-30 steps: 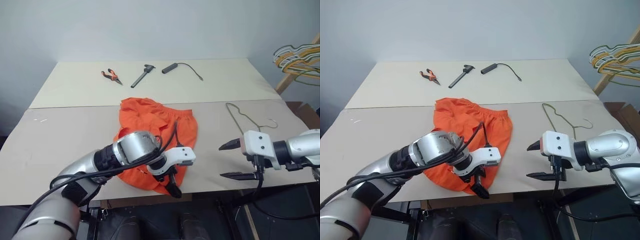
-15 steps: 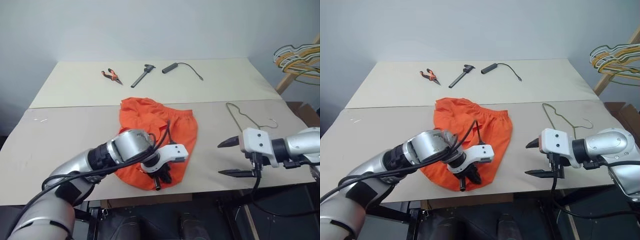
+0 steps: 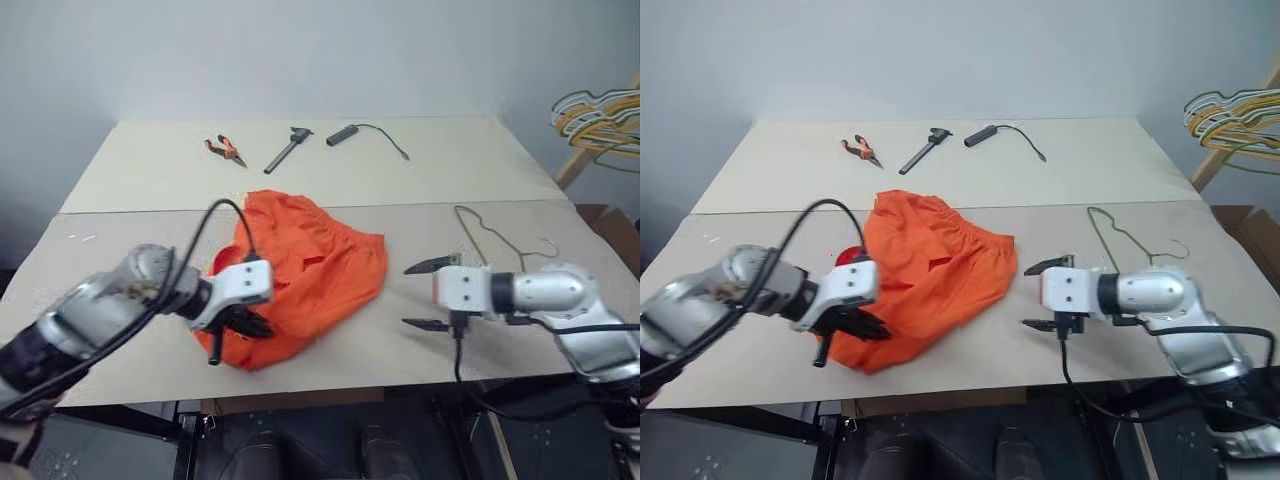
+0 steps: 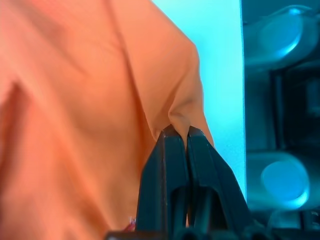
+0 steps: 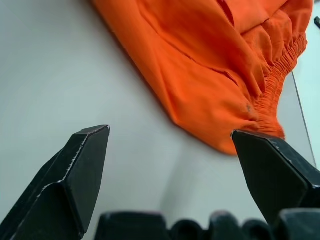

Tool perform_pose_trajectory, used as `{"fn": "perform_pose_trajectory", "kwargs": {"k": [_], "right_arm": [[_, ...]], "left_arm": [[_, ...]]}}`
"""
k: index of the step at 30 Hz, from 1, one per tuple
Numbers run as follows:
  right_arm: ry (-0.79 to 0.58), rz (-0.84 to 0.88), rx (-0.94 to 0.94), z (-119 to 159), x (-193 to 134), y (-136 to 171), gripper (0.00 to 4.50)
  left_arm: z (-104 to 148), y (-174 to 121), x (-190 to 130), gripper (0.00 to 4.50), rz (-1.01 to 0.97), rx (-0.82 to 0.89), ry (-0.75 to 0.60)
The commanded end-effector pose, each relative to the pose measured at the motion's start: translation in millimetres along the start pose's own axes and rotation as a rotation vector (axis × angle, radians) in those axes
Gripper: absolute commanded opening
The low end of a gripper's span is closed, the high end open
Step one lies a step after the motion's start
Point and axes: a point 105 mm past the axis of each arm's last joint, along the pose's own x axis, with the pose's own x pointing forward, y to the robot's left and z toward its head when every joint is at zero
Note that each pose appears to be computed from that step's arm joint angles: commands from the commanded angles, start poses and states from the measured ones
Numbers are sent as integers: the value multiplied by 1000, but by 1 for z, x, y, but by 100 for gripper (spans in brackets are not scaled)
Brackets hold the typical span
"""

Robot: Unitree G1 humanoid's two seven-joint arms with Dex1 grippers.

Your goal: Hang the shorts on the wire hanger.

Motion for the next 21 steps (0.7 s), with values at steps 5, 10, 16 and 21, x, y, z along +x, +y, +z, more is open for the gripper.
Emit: {"fn": "perform_pose_trajectory", "kwargs": {"k": [5,10,16,21], "right_arm": [[39,-93,-272,-13,41,-12,450],[36,-192,-355,-17,59,-26,450],[42,-273,-407,-17,69,-42,450],[8,-262,-460,-14,79,-44,391]], "left_arm": [[5,16,-60,2,175,37,-98],[-2,20,-86,2,257,23,-111],[-10,13,-97,2,284,8,-92],[-13,9,-99,0,303,-3,-91]]}}
